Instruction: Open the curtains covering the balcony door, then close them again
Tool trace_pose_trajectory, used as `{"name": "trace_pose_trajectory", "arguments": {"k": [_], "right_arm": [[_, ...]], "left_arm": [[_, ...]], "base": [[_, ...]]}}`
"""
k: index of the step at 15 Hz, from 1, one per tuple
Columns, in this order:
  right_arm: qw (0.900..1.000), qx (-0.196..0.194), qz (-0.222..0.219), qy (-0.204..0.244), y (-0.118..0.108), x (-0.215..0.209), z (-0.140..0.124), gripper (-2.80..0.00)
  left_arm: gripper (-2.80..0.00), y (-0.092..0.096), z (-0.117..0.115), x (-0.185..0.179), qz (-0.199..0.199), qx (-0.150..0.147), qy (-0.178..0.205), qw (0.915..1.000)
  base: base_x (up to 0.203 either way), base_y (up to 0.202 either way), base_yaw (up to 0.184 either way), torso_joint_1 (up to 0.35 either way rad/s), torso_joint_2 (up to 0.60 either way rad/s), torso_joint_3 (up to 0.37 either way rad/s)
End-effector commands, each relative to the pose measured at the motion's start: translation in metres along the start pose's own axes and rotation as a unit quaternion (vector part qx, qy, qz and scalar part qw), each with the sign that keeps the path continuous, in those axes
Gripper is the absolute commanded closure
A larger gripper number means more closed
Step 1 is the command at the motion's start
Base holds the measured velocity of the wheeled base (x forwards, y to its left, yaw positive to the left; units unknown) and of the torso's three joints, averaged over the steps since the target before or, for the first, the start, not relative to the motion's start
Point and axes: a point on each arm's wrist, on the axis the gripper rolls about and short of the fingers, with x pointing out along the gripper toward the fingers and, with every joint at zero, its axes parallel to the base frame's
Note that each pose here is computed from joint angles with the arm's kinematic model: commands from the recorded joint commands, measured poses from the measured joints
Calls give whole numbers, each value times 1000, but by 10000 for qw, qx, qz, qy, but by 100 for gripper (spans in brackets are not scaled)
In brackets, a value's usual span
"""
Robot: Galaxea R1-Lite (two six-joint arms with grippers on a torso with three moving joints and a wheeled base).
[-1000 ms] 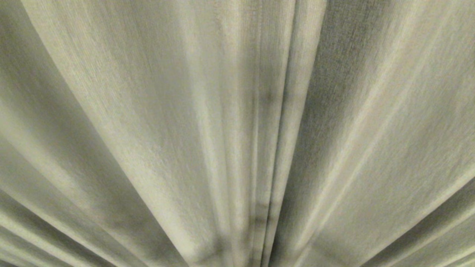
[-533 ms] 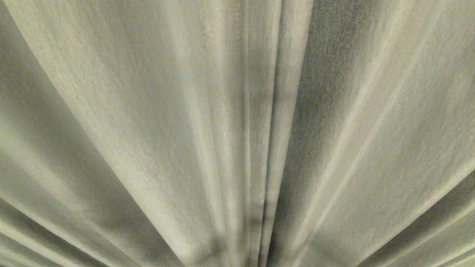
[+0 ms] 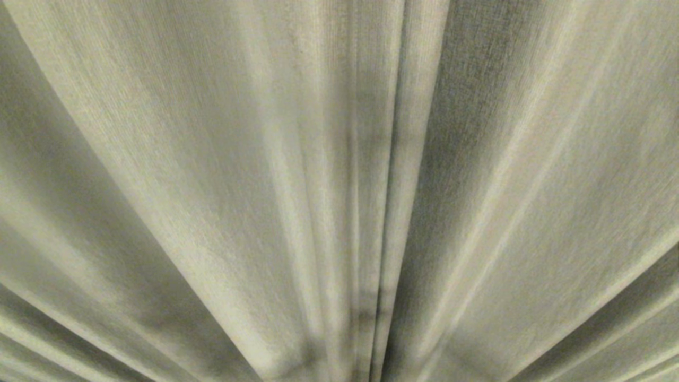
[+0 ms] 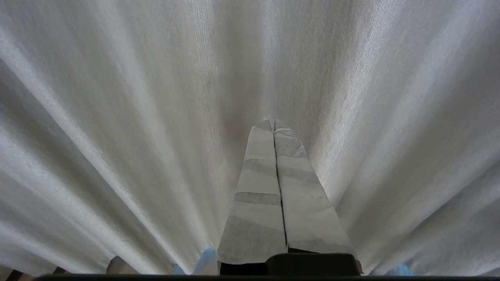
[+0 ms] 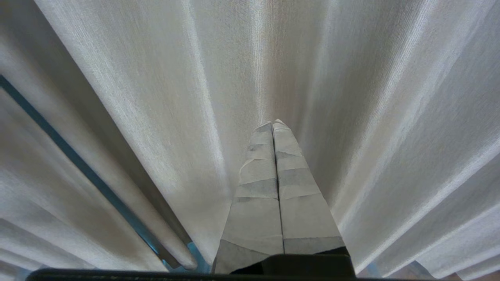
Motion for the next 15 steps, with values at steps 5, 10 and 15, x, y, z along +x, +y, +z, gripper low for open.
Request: {"name": "trace_pose_trajectory", "arguments": {"k": [5, 10, 15], "right_arm": [[10000, 4, 2, -2, 0, 0, 0, 0], [10000, 4, 2, -5, 0, 0, 0, 0], [10000, 4, 2, -5, 0, 0, 0, 0]], "left_arm": [[0, 0, 0, 0, 3, 0, -1, 10000], [0, 0, 0, 0, 3, 0, -1, 10000], [0, 0, 0, 0, 3, 0, -1, 10000]], "base": [[0, 0, 0, 0, 0, 0], [0, 0, 0, 0, 0, 0], [0, 0, 0, 0, 0, 0]]}}
